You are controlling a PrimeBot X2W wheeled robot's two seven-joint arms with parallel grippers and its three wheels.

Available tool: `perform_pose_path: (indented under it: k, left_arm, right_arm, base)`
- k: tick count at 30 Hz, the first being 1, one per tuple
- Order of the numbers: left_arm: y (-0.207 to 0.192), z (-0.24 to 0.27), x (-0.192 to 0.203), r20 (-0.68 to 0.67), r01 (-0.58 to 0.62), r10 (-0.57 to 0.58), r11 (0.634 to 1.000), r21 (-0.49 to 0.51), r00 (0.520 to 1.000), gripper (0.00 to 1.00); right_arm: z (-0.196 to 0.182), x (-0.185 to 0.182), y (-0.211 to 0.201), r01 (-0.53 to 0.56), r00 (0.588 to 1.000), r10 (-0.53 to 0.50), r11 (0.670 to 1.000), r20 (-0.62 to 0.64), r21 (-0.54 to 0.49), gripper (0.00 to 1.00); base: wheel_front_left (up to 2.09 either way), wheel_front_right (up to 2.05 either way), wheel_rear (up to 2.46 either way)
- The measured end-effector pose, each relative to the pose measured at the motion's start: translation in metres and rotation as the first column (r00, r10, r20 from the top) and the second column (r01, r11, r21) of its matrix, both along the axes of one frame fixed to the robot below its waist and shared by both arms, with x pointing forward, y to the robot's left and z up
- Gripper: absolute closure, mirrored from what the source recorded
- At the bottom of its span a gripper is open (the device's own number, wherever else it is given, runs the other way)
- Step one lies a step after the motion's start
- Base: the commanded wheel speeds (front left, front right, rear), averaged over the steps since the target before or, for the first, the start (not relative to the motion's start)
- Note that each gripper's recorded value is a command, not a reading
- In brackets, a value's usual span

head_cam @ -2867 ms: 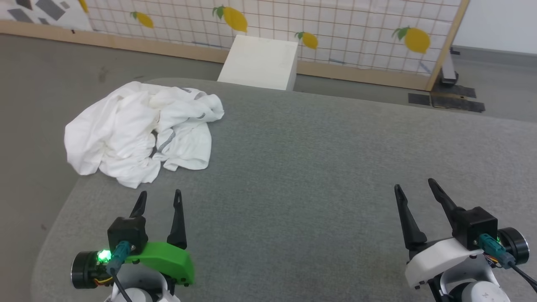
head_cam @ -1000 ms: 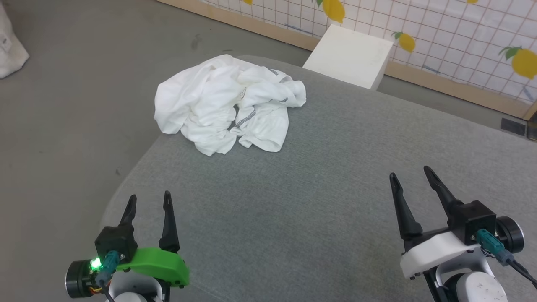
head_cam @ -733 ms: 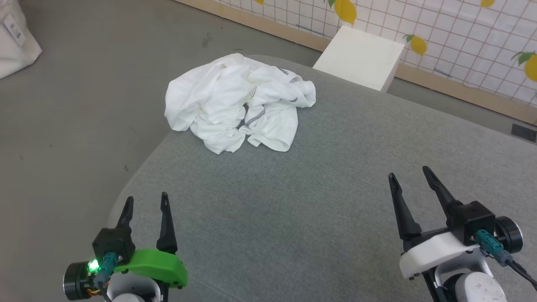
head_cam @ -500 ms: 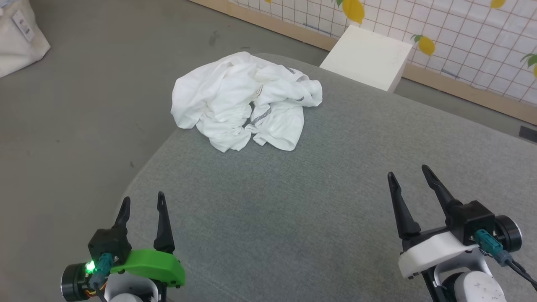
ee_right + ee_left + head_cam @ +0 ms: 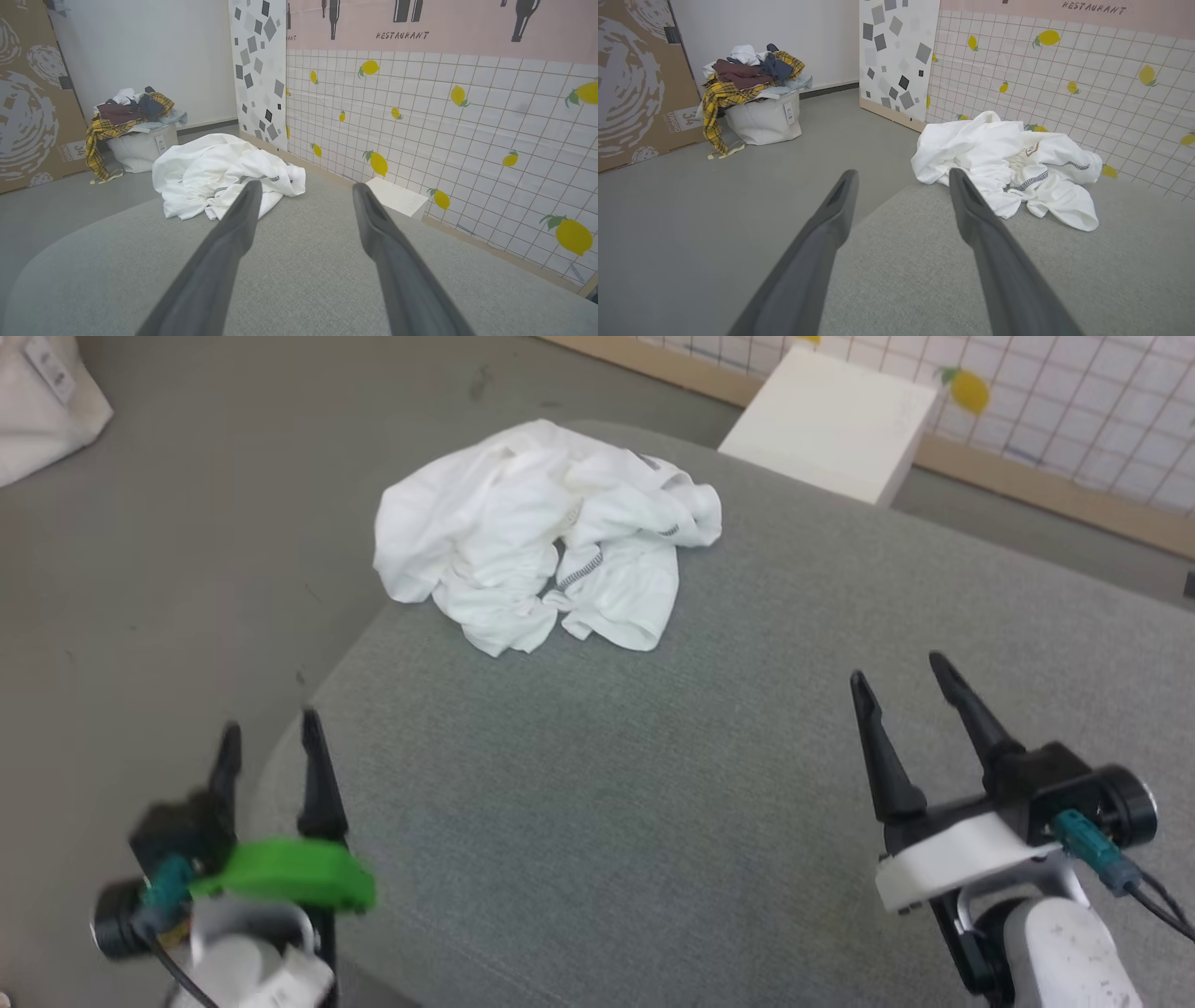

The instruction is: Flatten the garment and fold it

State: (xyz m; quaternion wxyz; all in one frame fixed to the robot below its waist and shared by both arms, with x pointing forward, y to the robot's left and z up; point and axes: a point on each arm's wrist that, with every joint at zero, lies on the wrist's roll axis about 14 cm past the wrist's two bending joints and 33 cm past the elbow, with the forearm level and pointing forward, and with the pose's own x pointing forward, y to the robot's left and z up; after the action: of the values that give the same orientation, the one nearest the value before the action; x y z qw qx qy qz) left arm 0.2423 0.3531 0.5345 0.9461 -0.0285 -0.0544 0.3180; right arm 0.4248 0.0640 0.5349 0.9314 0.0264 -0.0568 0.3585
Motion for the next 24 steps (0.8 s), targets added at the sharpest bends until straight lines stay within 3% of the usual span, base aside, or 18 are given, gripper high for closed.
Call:
perform_pose_path:
  k: [7, 12, 20, 24]
  left_arm:
    - [0.031, 0.055, 0.079, 0.069, 0.067, -0.069, 0.997, 0.03, 0.995, 0.0]
    - [0.048, 0.069, 0.151, -0.016, 0.139, -0.138, 0.99, 0.02, 0.99, 0.0]
    - [0.051, 0.027, 0.251, -0.244, 0.229, -0.255, 0.964, -0.132, 0.935, 0.0]
    - [0.043, -0.007, 0.284, -0.295, 0.232, -0.312, 0.933, -0.276, 0.903, 0.0]
  right_arm:
    - [0.0, 0.03, -0.003, 0.032, 0.999, -0.032, 0.999, 0.023, 0.011, 0.0]
    - [-0.022, 0.054, -0.016, 0.077, 0.997, -0.077, 0.997, -0.011, 0.014, 0.0]
    - [-0.069, 0.08, -0.055, 0.178, 0.98, -0.176, 0.984, -0.09, 0.013, 0.0]
    - [-0.09, 0.086, -0.082, 0.24, 0.964, -0.238, 0.971, -0.121, -0.003, 0.0]
  base:
    - [0.0, 0.0, 0.0]
    - [0.0, 0.0, 0.0]
    - [0.0, 0.0, 0.0]
    - [0.0, 0.0, 0.0]
